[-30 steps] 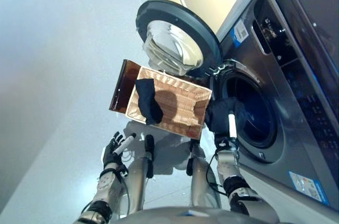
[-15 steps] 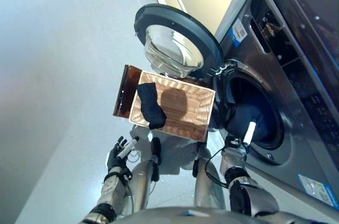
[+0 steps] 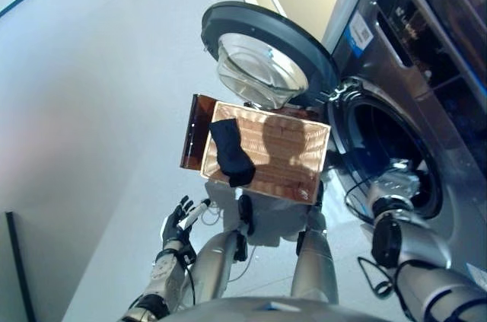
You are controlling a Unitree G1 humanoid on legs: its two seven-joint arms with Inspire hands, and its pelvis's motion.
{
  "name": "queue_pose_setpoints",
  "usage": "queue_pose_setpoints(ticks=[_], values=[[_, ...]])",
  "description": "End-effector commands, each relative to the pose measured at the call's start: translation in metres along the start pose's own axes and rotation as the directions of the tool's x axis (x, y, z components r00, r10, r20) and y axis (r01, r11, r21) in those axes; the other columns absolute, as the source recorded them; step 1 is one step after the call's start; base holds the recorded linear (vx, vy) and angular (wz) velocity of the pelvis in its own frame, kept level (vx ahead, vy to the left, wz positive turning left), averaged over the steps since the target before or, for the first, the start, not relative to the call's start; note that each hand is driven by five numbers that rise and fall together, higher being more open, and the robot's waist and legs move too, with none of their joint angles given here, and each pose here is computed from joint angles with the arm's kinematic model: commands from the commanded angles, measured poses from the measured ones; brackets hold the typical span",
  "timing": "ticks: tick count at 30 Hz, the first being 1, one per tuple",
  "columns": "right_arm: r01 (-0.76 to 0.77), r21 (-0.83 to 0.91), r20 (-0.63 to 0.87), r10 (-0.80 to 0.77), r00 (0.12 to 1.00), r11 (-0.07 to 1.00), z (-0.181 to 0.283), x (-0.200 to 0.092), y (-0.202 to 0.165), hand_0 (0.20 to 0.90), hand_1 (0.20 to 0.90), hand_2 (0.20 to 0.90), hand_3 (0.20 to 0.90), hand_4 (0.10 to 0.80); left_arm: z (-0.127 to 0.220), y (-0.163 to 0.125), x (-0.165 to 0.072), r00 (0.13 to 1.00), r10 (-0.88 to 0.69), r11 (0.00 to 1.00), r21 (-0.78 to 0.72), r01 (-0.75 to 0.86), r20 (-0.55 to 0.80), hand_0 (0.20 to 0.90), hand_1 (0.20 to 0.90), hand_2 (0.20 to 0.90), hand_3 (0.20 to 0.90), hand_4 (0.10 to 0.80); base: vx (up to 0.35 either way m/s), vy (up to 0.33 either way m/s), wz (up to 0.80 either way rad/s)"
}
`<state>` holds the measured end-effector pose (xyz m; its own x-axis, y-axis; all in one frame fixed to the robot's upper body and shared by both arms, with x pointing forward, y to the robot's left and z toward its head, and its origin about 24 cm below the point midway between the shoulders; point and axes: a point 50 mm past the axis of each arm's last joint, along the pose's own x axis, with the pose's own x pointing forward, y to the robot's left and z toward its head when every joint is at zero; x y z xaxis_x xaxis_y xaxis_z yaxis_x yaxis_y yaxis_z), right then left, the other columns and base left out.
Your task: Pick up the clothes and place them into the washing machine
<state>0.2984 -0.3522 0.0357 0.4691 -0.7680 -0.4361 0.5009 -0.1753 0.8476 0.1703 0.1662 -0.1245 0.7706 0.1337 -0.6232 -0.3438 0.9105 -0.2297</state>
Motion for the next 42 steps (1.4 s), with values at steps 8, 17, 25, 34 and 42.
queue_pose_setpoints(ticks=[8, 17, 25, 34, 42], values=[[-0.210, -0.014, 0.257, 0.206, 0.944, 0.978, 0.078, 0.000, 0.109, 0.200, 0.200, 0.200, 0.200, 0.300, 0.011, -0.006, -0.002, 0.996, -0.059, 0.998, 0.028, 0.057, 0.073, 0.900, 0.900, 0.900, 0.900, 0.800, 0.004, -0.006, -0.01], [-0.268, -0.047, 0.275, 0.270, 0.923, 0.962, 0.088, -0.008, 0.140, 0.200, 0.200, 0.200, 0.200, 0.300, 0.017, -0.007, -0.002, 0.993, -0.076, 0.997, 0.037, 0.072, 0.093, 0.900, 0.900, 0.900, 0.900, 0.800, 0.001, 0.001, 0.00], [-0.248, -0.068, 0.252, 0.257, 0.933, 0.966, 0.080, -0.006, 0.133, 0.900, 0.900, 0.900, 0.900, 0.800, 0.018, -0.002, -0.001, 0.994, -0.049, 0.998, 0.036, 0.046, 0.095, 0.900, 0.900, 0.900, 0.900, 0.800, 0.000, 0.000, 0.00], [-0.230, -0.089, 0.207, 0.244, 0.948, 0.969, 0.065, -0.004, 0.123, 0.900, 0.900, 0.900, 0.900, 0.800, 0.020, 0.002, -0.001, 0.994, -0.032, 0.999, 0.024, 0.029, 0.101, 0.900, 0.900, 0.900, 0.900, 0.800, -0.001, 0.000, -0.01], [-0.246, -0.074, 0.173, 0.255, 0.951, 0.967, 0.050, -0.006, 0.118, 0.900, 0.900, 0.900, 0.900, 0.800, 0.021, 0.007, -0.001, 0.995, -0.017, 1.000, 0.011, 0.016, 0.102, 0.900, 0.900, 0.900, 0.900, 0.800, 0.000, 0.000, 0.00]])
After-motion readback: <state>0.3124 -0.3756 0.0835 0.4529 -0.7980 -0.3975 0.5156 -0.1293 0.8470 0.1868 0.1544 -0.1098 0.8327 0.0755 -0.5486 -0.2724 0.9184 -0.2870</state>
